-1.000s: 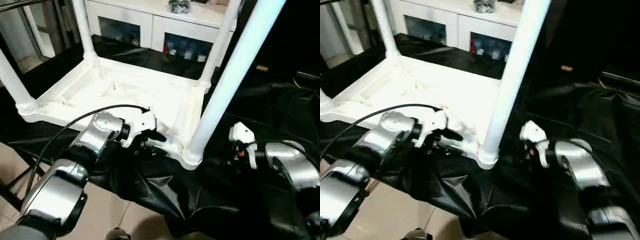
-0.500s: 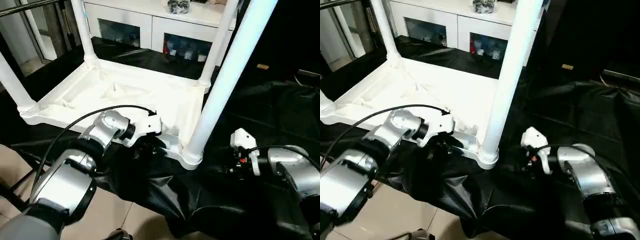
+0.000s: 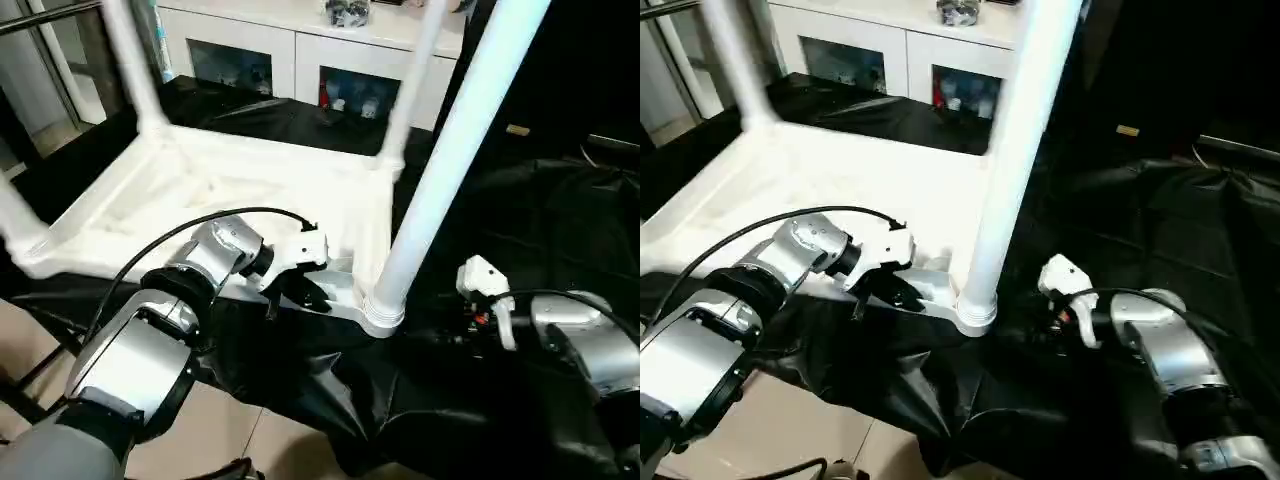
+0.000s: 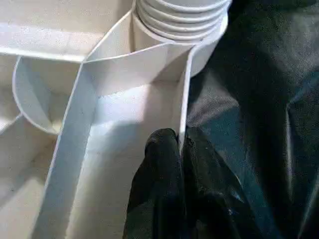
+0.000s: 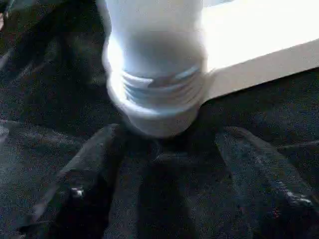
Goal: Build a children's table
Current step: Rotate leg to tighten
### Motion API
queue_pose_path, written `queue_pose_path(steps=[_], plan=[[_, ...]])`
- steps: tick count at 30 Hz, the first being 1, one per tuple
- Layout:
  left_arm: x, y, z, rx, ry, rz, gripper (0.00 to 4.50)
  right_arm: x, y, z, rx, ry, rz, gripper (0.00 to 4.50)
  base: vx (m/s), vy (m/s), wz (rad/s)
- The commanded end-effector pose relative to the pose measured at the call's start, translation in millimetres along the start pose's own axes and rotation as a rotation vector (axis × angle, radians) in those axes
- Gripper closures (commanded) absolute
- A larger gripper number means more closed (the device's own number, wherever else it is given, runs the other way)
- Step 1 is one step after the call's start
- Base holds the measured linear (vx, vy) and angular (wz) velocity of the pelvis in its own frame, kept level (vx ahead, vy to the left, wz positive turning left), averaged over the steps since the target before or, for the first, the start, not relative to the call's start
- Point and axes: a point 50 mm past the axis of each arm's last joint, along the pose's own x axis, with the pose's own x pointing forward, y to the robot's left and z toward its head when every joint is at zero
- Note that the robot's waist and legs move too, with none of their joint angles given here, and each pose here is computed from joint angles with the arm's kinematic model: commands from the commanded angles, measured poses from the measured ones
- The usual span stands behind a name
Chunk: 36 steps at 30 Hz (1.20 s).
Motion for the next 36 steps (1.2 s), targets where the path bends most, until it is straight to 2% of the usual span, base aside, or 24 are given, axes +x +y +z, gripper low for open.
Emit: queue_pose_path(steps=[1,4,8,10,13,15,17,21,23,27,28,31,33,36], plan=[[6,-2.5,-21.0,-0.176,-0.052,0.095,4.5,-4.0,-8.7,14.4,-0.007,-0.064,-0.05,0.6,0.0,0.0,0.0],[10,-3.7,-21.9,-0.228,-0.109,0.134,4.5,0.0,-4.4,16.1,0.004,-0.075,-0.003,0.37,0.0,0.0,0.0],[16,-10.0,-30.3,-0.26,-0.09,0.142,4.5,7.0,0.2,15.9,0.003,-0.072,0.034,0.07,0.0,0.0,0.0],[21,-14.3,-33.5,-0.239,-0.086,0.157,4.5,16.7,-1.8,14.5,-0.067,-0.047,-0.025,0.07,0.0,0.0,0.0],[25,-19.7,-30.8,-0.215,-0.119,0.159,4.5,28.0,-4.8,14.6,-0.096,-0.039,-0.092,0.07,0.0,0.0,0.0],[26,-23.1,-29.0,-0.204,-0.131,0.154,4.5,34.2,-6.0,18.6,-0.091,-0.07,-0.122,0.07,0.0,0.0,0.0],[26,-27.1,-27.5,-0.174,-0.13,0.154,4.5,43.9,-4.4,26.1,-0.039,-0.142,-0.12,0.07,0.0,0.0,0.0],[25,-29.5,-27.4,-0.171,-0.138,0.15,4.5,48.6,-1.5,27.8,-0.037,-0.158,-0.095,0.07,0.0,0.0,0.0],[23,-31.4,-28.2,-0.164,-0.132,0.151,4.5,50.7,-0.6,27.9,-0.046,-0.166,-0.081,0.32,0.0,0.0,0.0],[21,-33.1,-28.7,-0.164,-0.129,0.158,4.5,52.1,-0.8,26.6,-0.044,-0.162,-0.073,0.52,0.0,0.0,0.0],[21,-34.3,-28.4,-0.168,-0.132,0.157,4.5,52.6,-1.1,26.0,-0.039,-0.161,-0.071,0.73,0.0,0.0,0.0],[20,-35.0,-27.9,-0.17,-0.133,0.159,4.5,52.7,-1.0,25.7,-0.032,-0.164,-0.066,0.86,0.0,0.0,0.0],[20,-35.4,-27.8,-0.172,-0.135,0.159,4.5,52.8,-1.0,25.2,-0.025,-0.168,-0.064,1.21,0.0,0.0,0.0],[19,-35.8,-27.6,-0.175,-0.141,0.165,4.5,54.2,-0.4,24.2,-0.013,-0.174,-0.061,1.29,0.0,0.0,0.0]])
